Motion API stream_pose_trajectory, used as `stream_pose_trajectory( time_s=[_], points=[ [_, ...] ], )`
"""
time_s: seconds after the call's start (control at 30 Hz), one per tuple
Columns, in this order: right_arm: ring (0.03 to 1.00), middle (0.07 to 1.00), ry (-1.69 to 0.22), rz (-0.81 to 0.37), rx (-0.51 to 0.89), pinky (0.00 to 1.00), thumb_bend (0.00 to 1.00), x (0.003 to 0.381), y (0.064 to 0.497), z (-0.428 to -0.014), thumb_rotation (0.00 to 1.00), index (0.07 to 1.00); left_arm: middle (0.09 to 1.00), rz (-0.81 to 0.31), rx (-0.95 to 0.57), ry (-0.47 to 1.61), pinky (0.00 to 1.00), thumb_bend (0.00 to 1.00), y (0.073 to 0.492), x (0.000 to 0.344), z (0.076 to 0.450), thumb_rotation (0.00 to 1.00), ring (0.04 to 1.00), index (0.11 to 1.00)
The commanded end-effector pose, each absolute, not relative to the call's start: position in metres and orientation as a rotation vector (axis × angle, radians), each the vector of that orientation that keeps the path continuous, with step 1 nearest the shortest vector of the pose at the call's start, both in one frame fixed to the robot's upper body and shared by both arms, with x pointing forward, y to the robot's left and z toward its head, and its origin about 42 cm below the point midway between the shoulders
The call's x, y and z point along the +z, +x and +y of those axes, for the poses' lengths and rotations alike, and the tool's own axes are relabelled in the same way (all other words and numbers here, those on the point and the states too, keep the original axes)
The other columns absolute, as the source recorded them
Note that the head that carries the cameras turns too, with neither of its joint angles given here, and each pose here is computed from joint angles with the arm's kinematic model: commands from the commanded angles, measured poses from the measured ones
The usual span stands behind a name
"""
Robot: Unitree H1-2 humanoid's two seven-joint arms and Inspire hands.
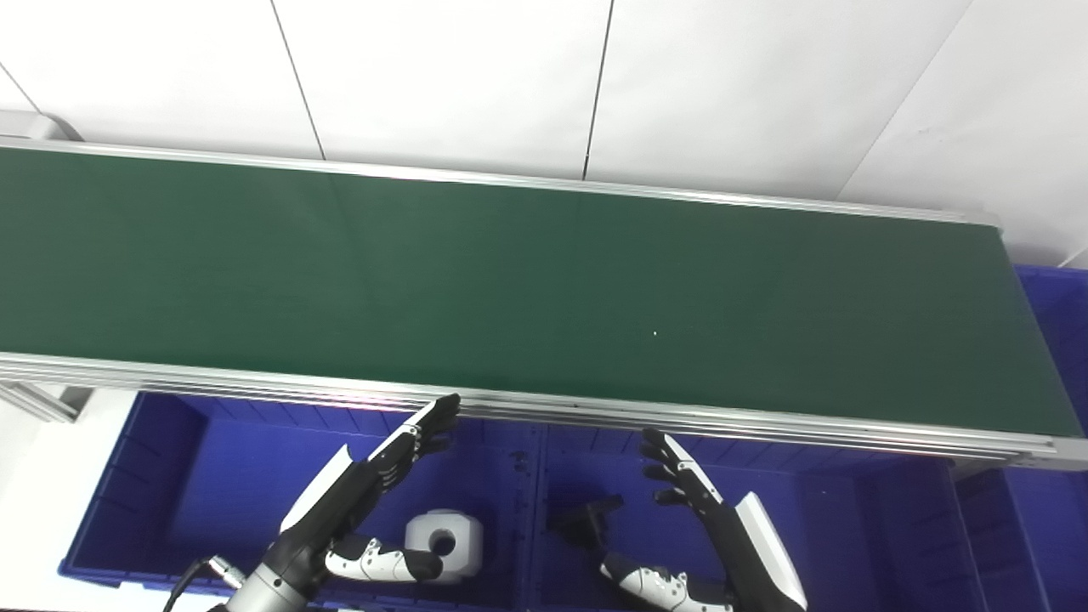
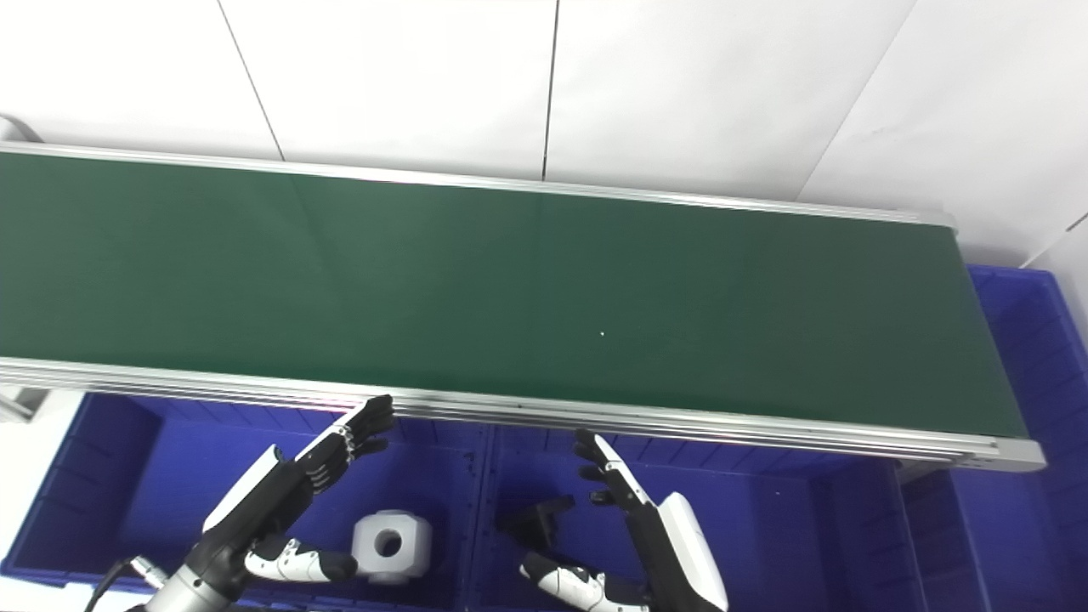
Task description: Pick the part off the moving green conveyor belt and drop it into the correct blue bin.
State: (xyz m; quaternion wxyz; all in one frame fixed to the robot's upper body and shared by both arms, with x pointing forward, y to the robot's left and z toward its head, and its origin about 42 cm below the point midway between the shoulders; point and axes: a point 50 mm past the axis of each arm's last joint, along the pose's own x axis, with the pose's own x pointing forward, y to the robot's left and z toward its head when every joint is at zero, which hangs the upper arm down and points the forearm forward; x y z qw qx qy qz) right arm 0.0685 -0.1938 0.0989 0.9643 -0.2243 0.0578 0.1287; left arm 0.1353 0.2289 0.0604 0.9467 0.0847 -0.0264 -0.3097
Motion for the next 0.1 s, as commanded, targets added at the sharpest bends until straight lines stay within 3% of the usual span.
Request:
stream_pose_trajectory(
  time_s=[0.0,0.07],
  points=[
    [0.858,0.906,-0.453,0.089,0.256,0.77,0.77,0.1011,0.0739,-0.1906,0.50,0.950,0.982,-0.114,-0.614,0.179,0.90,0.73,0.1380,0.0660,0.2296,0.59,0.953,0.975],
    [0.876,0.921,-0.464,0.090,0.255,0.80,0.77,0.0989,0.0767,-0.1905,0.52,0.955,0.982,-0.113,-0.611,0.172,0.91,0.73,0.1377,0.0649,0.2298,0.58,0.954,0.978]
  ],
)
